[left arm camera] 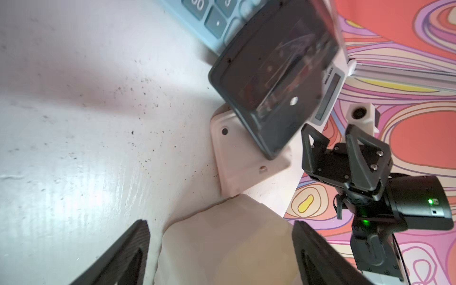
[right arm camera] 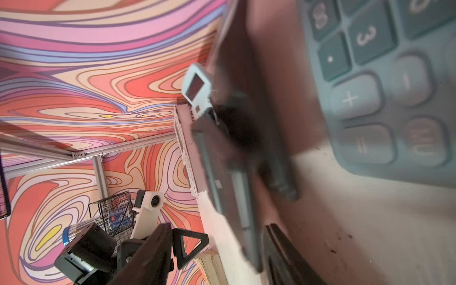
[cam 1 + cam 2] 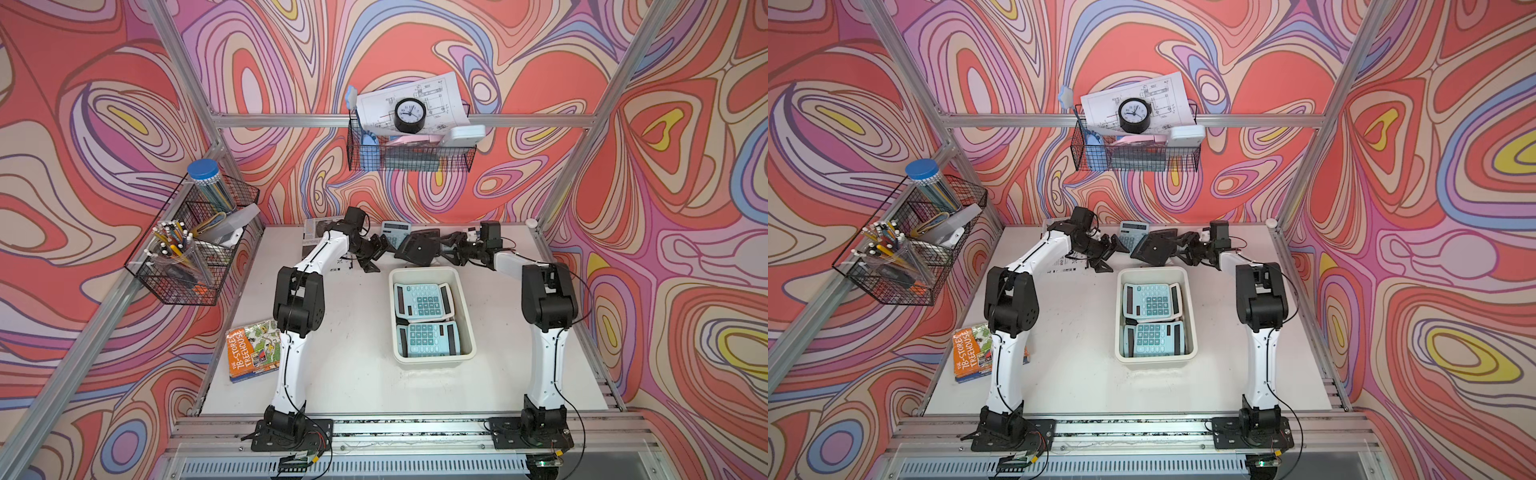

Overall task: Put the calculator in the storage box
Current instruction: Pick up the calculator at the center of the board.

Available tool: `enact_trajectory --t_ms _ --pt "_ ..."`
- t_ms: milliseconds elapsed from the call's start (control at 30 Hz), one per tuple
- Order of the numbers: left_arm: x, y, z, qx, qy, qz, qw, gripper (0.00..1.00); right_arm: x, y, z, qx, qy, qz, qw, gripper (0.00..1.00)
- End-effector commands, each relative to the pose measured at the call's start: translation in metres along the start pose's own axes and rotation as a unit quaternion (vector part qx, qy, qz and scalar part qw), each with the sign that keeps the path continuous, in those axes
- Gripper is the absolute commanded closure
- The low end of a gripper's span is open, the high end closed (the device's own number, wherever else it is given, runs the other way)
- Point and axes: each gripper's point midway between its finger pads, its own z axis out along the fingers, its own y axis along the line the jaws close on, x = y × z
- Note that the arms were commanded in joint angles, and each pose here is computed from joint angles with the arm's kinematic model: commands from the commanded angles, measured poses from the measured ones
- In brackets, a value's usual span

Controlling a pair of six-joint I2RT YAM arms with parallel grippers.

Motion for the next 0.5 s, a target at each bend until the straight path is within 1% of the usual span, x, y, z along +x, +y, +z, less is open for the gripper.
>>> enact_trajectory --t_ms 0,67,167,333,367,467 --pt "-0.001 -0.001 -0.005 -0.002 -0.012 0.0 1.0 0.14 -0.019 -0.005 -0.03 0.036 -0.047 -0.018 0.998 0.4" --pt "-0.001 -0.001 -0.006 -0.001 -0.012 0.001 1.0 0.14 -0.023 -0.007 -0.036 0.038 -0.051 -0.014 0.998 0.4" --pt "-0.001 -0.002 -0.007 -0.001 -0.013 0.003 1.0 0.14 -0.029 -0.017 -0.043 0.063 -0.054 -0.013 0.996 0.4" --pt "0.0 0.004 -0.006 -0.011 -0.006 0.002 1.0 0.13 -0.035 -0.021 -0.044 0.073 -0.052 -0.012 0.996 0.38" --pt "0.0 0.006 -0.006 -0.013 -0.005 0.001 1.0 0.13 -0.034 -0.023 -0.042 0.069 -0.047 -0.008 0.996 0.37" --pt "0.0 0.01 -0.005 -0.018 -0.003 -0.001 1.0 0.12 -0.022 -0.031 -0.025 0.051 -0.008 0.01 0.999 0.37"
